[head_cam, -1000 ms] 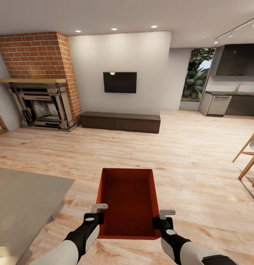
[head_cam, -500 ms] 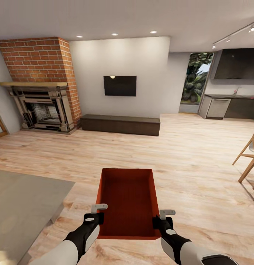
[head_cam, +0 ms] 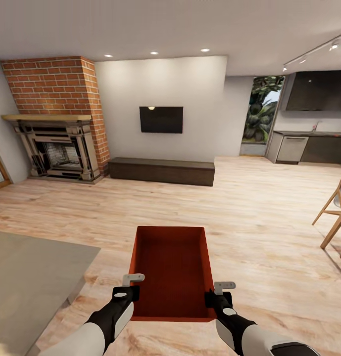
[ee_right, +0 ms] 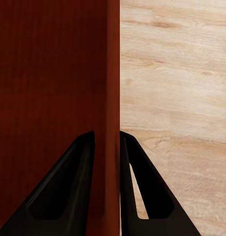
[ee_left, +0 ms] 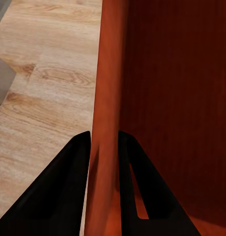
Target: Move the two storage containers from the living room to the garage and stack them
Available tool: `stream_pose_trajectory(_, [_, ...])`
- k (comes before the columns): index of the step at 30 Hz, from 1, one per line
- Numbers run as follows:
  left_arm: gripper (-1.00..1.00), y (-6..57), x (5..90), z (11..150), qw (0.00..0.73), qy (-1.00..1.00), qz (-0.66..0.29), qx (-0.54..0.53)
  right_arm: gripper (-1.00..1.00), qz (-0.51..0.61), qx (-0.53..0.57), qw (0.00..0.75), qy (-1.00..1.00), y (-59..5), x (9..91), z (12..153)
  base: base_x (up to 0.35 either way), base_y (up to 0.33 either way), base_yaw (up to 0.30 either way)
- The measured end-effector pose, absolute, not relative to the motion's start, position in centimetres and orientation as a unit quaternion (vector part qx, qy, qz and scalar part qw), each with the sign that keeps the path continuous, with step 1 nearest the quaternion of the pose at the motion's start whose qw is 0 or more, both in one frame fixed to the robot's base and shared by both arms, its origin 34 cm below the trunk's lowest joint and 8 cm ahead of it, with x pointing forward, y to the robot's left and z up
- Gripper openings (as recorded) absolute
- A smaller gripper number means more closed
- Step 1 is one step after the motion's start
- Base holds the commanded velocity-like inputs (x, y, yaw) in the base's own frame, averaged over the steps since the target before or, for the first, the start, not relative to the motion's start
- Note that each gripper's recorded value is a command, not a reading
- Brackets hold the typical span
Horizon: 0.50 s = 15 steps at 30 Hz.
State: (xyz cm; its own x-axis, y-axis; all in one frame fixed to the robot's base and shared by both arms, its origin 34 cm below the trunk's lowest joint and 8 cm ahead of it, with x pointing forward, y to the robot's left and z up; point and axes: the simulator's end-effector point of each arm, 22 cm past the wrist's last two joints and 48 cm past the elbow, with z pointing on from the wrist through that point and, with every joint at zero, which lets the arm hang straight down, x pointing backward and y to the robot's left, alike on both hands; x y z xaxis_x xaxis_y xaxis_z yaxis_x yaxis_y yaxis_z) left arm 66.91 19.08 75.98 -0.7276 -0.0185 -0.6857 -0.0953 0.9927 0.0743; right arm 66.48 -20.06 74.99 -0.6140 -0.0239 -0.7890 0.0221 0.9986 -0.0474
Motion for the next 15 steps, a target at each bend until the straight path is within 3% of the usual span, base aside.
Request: stream_pose_trajectory(15, [-1.00, 19.1, 67.3, 77.3, 0.379, 0.923, 0.052, -0.031, -1.00, -0.026, 0.000, 0.450, 0.893, -20.1, 66.9, 76.3, 0.000, 0.000, 0.000])
